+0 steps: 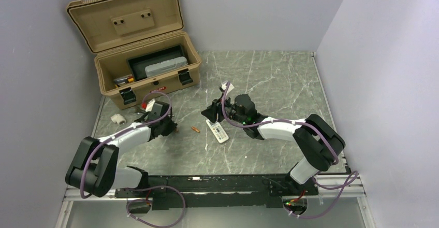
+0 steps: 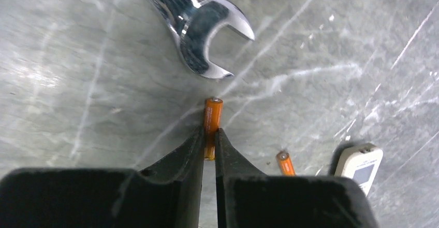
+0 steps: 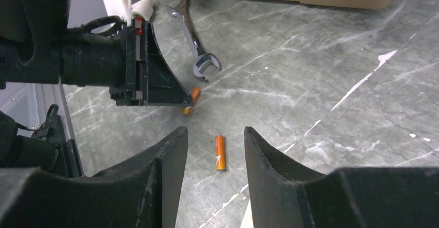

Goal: Load the batteries into the remote control
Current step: Move the battery to the center of the board.

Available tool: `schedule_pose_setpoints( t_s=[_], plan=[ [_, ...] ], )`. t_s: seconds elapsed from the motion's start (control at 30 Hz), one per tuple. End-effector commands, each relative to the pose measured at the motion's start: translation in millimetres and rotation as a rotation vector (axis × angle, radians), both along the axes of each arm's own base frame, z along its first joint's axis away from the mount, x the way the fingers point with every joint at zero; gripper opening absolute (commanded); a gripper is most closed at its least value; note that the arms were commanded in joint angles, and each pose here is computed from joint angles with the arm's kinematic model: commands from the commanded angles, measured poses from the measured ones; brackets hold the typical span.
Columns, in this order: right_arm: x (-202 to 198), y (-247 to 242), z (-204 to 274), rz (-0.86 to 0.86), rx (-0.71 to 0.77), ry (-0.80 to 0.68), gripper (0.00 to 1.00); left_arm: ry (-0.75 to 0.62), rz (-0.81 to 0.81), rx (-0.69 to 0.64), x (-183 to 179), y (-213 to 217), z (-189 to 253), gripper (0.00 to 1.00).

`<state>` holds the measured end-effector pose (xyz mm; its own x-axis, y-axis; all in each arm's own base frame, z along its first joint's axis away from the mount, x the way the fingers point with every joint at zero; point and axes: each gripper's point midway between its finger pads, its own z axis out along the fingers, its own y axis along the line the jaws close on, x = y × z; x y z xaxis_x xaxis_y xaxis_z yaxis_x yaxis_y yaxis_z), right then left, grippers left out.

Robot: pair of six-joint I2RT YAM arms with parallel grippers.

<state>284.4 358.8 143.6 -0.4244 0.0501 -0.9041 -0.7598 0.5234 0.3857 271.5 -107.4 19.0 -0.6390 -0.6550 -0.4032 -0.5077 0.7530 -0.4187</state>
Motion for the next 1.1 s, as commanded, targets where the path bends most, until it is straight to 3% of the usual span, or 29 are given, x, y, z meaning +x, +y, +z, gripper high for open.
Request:
schedule_pose_setpoints(
  t_s=[0.0,0.37,0.67,0.9,1.07],
  plan=[
    [-2,-1,20,0.008,0.042,-0.023,0.47,0.08,-0.03,0.002,-19,-15,-16,0.17],
    [-4,-7,21,-0.005,0.02,-0.026,0.47,0.077,-0.119,0.058,9,-38,-13,0.22],
    [-2,-14,24,-0.029,-0.016,-0.056,0.48,0.049,-0.096,0.089,2,-26,-2,0.39],
    [6,-19,31,-0.06,-0.076,-0.072,0.48,-0.025,-0.084,0.11,7,-19,30,0.43],
    [16,-37,15,-0.171,-0.205,0.08,0.54,-0.14,-0.09,0.125,9,-11,74,0.56]
  ],
)
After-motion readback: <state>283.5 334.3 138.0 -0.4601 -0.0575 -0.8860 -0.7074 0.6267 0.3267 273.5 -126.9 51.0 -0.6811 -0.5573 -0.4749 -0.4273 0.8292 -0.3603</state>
